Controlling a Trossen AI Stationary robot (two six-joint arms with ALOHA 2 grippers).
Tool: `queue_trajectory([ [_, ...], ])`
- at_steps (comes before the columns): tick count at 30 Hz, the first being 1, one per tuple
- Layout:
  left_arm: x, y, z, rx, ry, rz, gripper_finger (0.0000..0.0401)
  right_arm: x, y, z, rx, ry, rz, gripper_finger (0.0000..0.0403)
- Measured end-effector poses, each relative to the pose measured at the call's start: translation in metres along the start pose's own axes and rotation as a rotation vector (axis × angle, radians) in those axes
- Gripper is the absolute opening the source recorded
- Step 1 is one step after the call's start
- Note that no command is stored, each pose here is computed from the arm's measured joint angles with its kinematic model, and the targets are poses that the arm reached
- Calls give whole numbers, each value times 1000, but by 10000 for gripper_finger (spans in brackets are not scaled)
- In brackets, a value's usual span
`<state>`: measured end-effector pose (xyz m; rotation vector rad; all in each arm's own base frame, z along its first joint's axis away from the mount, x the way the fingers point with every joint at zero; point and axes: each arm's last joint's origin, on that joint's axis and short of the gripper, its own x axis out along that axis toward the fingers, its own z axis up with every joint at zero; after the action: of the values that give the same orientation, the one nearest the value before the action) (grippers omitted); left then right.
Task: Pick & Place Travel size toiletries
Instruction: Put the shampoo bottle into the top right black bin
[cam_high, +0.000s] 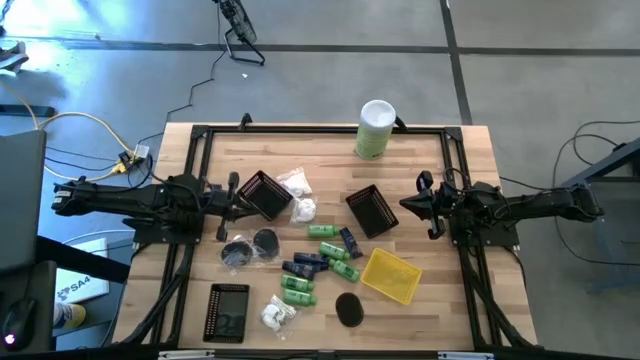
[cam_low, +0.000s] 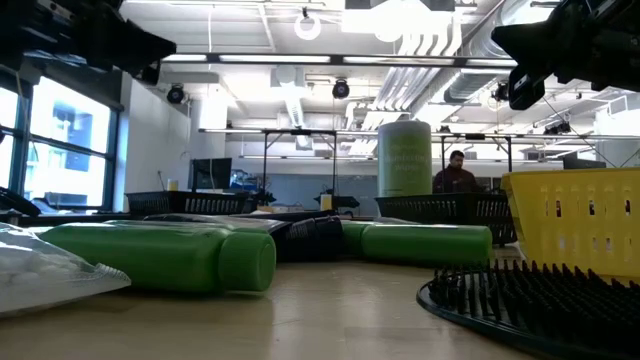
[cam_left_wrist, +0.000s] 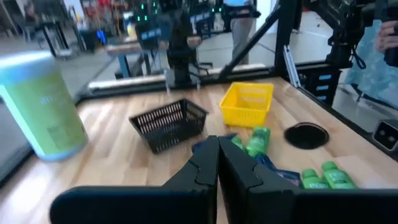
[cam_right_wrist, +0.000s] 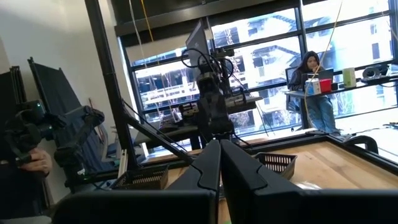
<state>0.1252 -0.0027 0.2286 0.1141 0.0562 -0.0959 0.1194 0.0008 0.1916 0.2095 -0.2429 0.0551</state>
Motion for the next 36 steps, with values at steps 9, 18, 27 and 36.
queue_trajectory([
  [9, 3, -3, -24, 9, -46, 3, 1, 0, 0, 0, -24, 1, 0, 5],
  [18, 1, -4, -36, -8, -100, 22, 1, 0, -2, 0, 24, -13, -55, 5],
  [27, 1, -4, -37, -21, -97, 26, 1, 10, 0, 10, 24, 32, -61, 2],
  [36, 1, -4, -37, -46, -97, 25, 1, 34, 2, 19, 18, 135, -77, 2],
])
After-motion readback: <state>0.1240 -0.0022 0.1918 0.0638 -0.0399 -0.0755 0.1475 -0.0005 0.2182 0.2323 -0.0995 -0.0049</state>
